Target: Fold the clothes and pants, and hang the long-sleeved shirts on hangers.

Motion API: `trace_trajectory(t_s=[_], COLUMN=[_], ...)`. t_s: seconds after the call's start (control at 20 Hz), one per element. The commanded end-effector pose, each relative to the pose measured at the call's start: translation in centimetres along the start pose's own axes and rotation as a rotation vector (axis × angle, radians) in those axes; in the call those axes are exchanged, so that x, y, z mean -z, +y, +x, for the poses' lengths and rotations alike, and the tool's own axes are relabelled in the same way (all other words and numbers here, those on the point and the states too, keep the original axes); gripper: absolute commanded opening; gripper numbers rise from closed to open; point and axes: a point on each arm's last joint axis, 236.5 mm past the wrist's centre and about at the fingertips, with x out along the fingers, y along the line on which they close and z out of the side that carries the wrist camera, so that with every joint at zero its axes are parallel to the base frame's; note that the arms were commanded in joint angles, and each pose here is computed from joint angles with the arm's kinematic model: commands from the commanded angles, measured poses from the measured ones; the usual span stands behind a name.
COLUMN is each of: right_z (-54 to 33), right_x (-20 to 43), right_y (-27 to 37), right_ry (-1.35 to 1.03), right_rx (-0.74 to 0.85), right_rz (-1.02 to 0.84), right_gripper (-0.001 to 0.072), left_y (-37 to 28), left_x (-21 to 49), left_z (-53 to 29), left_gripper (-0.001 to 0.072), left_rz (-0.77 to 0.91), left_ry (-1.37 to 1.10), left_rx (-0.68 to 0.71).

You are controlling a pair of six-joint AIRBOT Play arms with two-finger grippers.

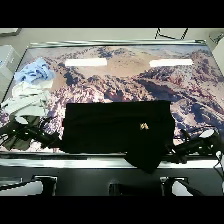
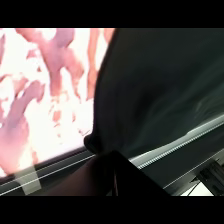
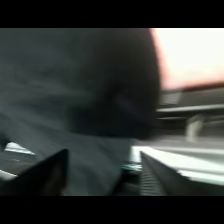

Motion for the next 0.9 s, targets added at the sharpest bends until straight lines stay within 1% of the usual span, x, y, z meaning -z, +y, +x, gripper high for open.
trace_trajectory(t_s=[0.0,0.05,0.1,0.2,0.35,0.5,0.55,0.7,0.85], right_z=[1.2,1.2,1.1,0.3,-4.1,-10.5,-12.0,-13.4,-13.5], right_x=[-1.5,-1.6,-1.6,-1.7,-3.5,-7.3,-8.5,-12.0,-17.0], right_y=[0.1,0.2,0.6,1.7,4.5,9.1,10.4,14.9,17.8], right_ry=[-0.082,-0.084,-0.083,-0.081,-0.127,-0.280,-0.310,-0.349,-0.386], right_rx=[-0.029,-0.034,-0.051,-0.078,-0.103,-0.175,-0.176,-0.149,-0.153], right_rz=[0.011,0.007,-0.004,-0.064,-0.119,-0.166,-0.192,-0.302,-0.284], right_gripper=[0.0299,0.0113,0.0038,0.0037,0.0036,0.0036,0.0036,0.0037,0.0037], left_y=[-0.4,-0.4,-0.4,-0.9,-2.6,-4.4,-5.1,-7.4,-8.7], left_x=[-0.1,-0.1,-0.1,-0.4,-2.3,-6.0,-7.5,-11.8,-16.1], left_z=[-0.1,-0.1,-0.2,-0.6,-3.3,-6.5,-7.4,-9.5,-11.0], left_gripper=[0.0026,0.0026,0.0026,0.0026,0.0026,0.0026,0.0026,0.0026,0.0026], left_rz=[0.003,0.003,0.005,0.014,0.053,0.072,0.081,0.138,0.139], left_ry=[-0.011,-0.011,-0.013,-0.034,-0.122,-0.214,-0.242,-0.297,-0.338], left_rx=[0.009,0.009,0.009,0.017,0.009,-0.015,-0.022,-0.044,-0.047])
